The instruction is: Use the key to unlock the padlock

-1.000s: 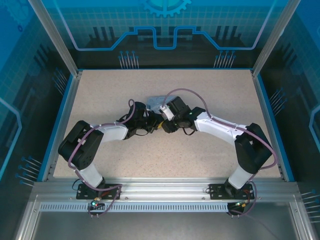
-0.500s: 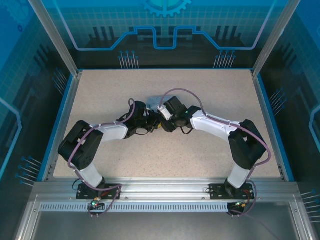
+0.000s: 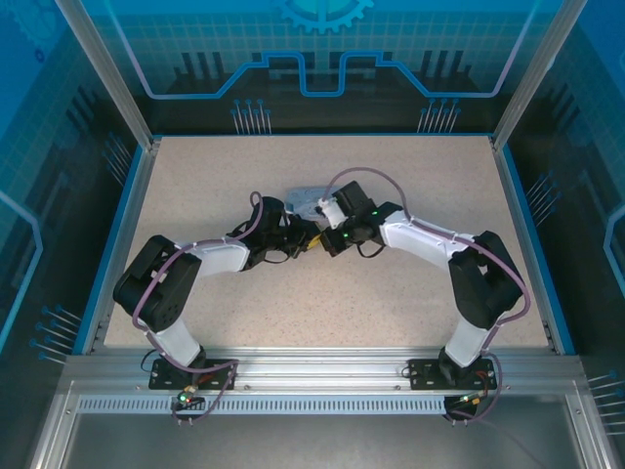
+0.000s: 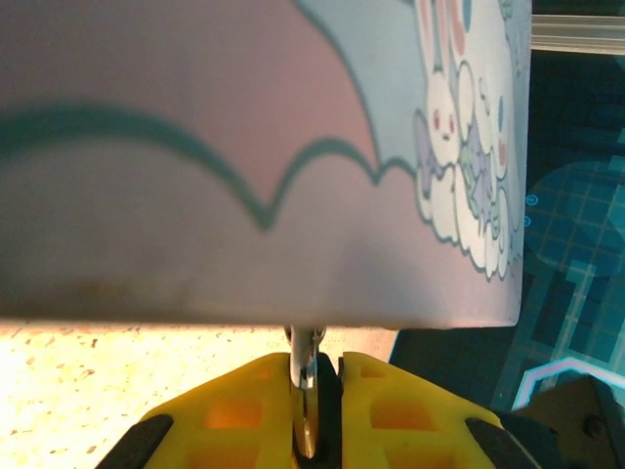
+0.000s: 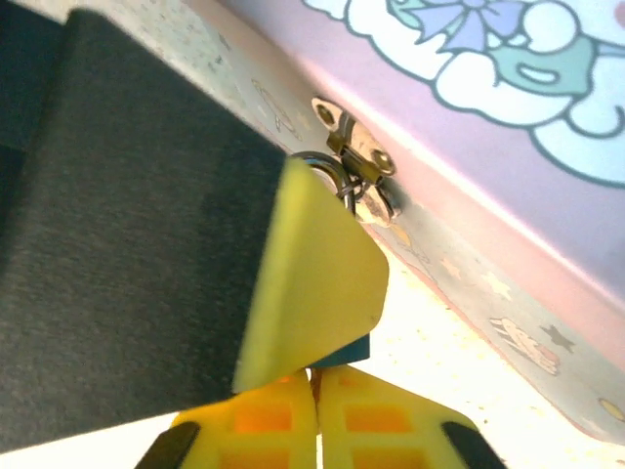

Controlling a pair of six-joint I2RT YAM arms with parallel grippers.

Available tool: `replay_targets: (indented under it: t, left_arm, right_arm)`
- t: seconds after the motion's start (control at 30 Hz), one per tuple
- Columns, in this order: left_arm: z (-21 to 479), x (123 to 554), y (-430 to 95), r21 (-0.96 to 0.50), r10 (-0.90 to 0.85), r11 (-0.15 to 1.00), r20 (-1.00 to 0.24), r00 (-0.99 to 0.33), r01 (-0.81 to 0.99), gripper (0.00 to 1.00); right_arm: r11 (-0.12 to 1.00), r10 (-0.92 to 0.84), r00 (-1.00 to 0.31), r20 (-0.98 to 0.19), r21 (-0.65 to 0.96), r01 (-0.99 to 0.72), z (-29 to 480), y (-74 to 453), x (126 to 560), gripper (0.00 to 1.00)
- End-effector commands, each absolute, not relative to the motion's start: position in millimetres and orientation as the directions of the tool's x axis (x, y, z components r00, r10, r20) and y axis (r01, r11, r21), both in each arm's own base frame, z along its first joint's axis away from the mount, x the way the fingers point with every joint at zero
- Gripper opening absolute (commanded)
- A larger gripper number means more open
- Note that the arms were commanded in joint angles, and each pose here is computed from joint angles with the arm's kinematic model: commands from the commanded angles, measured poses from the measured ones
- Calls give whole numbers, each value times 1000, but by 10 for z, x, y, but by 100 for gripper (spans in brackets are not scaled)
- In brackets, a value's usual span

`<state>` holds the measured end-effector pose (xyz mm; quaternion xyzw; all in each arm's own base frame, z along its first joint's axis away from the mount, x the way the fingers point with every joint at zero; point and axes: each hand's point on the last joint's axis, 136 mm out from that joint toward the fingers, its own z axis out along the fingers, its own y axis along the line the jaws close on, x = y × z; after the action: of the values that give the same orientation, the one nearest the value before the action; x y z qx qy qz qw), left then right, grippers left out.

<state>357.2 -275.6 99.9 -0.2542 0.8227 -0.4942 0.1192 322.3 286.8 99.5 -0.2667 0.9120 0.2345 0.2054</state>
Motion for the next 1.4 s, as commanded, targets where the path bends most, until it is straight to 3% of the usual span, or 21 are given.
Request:
replay_targets:
  t: [0.0, 0.2, 0.3, 0.4, 0.57, 0.7, 1.03, 1.37]
  left_arm:
    - [1142, 3578, -2827, -895, -500, 369, 36, -865, -250, 0]
    - [1061, 3547, -2800, -883, -492, 398, 22, -870, -248, 0]
    - [952, 3482, -2769, -868, -480, 426, 21, -877, -254, 0]
    - [823, 3389, -2727, -848, -463, 462, 17, -886, -258, 9]
    - [661, 3254, -2676, -828, -438, 497, 19, -899, -260, 37]
    - [676, 3195, -2648, -825, -425, 510, 6, -905, -244, 53]
    - [1018, 3128, -2432, -800, -421, 574, -104, -901, -175, 71]
    - [1387, 3415, -1937, -771, -499, 617, -225, -837, -160, 83]
  right_arm:
    - [652, -297, -782, -548, 482, -585, 1374, 2993, 3164, 32]
    - [680, -198, -818, -540, 526, -511, 1380, 2716, 3146, 56]
    - [677, -139, -846, -514, 574, -460, 1299, 2667, 3140, 60]
    - [670, -104, -871, -480, 613, -418, 1198, 2710, 3139, 60]
    - [675, -48, -892, -449, 644, -360, 1059, 2765, 3203, 60]
    - [686, -22, -905, -426, 651, -323, 957, 2797, 3242, 60]
    - [690, -33, -918, -395, 655, -307, 817, 2967, 3202, 60]
    - [706, -38, -885, -465, 614, -353, 1087, 2961, 2927, 61]
